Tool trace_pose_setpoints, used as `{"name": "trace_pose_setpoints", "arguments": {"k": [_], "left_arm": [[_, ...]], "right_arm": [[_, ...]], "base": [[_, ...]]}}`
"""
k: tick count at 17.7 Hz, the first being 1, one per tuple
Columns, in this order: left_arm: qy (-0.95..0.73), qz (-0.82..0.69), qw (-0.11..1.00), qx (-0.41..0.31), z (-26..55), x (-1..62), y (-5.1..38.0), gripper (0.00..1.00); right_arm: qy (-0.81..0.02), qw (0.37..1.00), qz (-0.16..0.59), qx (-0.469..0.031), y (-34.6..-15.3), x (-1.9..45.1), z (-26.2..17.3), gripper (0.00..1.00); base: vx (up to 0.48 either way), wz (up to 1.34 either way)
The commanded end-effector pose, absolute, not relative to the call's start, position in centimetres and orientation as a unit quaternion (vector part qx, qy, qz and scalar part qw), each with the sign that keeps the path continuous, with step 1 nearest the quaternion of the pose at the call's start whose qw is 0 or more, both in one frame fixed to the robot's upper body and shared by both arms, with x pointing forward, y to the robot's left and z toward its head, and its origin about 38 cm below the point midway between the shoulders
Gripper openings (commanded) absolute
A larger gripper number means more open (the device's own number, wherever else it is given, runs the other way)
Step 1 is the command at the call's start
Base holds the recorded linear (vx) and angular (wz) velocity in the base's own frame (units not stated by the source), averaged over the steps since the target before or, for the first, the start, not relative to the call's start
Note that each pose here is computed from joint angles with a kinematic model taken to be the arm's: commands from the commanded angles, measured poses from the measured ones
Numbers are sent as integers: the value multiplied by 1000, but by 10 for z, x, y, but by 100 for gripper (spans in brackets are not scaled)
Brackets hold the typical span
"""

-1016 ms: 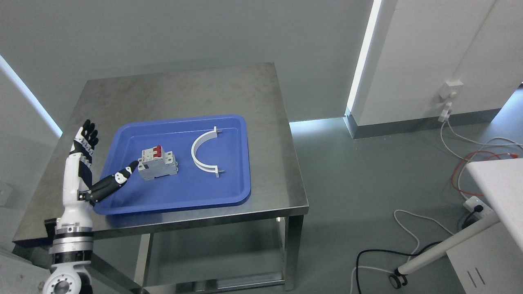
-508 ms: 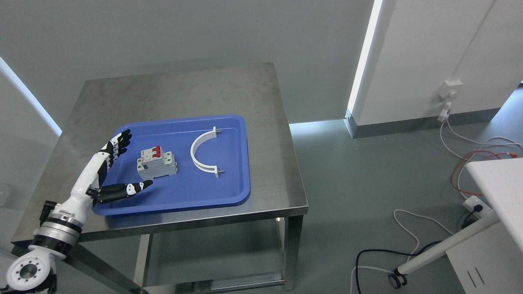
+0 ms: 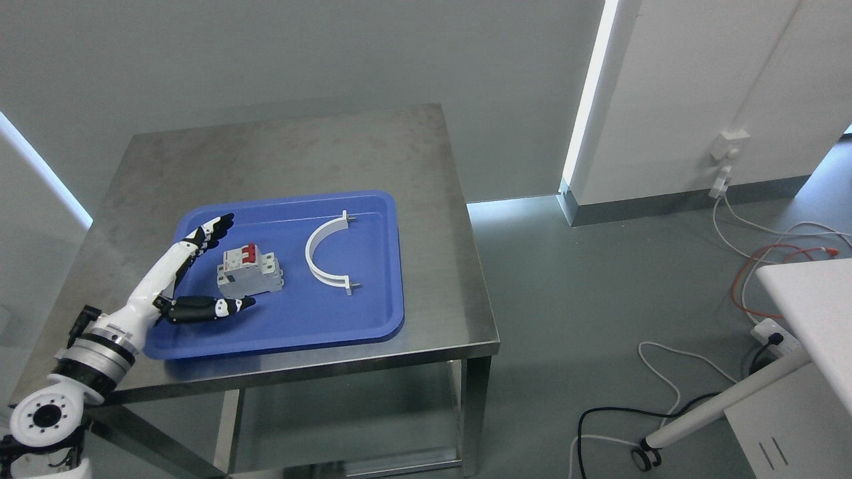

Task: Place circuit breaker on shelf
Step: 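Reach the left hand toward the grey circuit breaker in the blue tray, then close the left hand around the circuit breaker and lift it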

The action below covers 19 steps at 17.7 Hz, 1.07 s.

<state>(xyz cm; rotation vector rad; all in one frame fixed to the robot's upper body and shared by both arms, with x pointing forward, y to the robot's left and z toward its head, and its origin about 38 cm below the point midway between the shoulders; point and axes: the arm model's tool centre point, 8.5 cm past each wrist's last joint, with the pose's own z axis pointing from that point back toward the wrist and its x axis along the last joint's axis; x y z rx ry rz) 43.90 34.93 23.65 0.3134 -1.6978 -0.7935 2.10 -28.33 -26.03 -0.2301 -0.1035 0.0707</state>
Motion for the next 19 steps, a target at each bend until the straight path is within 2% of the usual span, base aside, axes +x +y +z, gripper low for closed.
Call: {"name": "trace_pose_setpoints", "arguments": {"k": [1, 4, 6, 9, 13, 16, 19], "left_arm": [[-695, -378, 594, 149, 212, 451, 343, 63], [-704, -363, 591, 150, 205, 451, 350, 46], [-719, -351, 580, 153, 206, 449, 356, 27], [-735, -331, 571, 156, 201, 447, 366, 13], [-751, -307, 562, 158, 203, 447, 367, 6], [-826, -216, 501, 140, 247, 463, 349, 7], [-858, -174, 454, 165, 275, 460, 363, 8]], "right_arm": [[-37, 991, 46, -122, -293, 18, -259, 100], [-37, 991, 47, -122, -293, 18, -259, 100], [-37, 991, 47, -123, -293, 18, -259, 100], [-37, 991, 47, -123, -293, 18, -259, 100], [-37, 991, 47, -122, -293, 18, -259, 100], [-37, 991, 47, -123, -293, 18, -259, 100], [-37, 991, 47, -122, -293, 18, -259, 100]], "base": [[24, -13], [22, -17], [20, -34], [0, 0], [0, 0], [17, -13], [9, -5]]}}
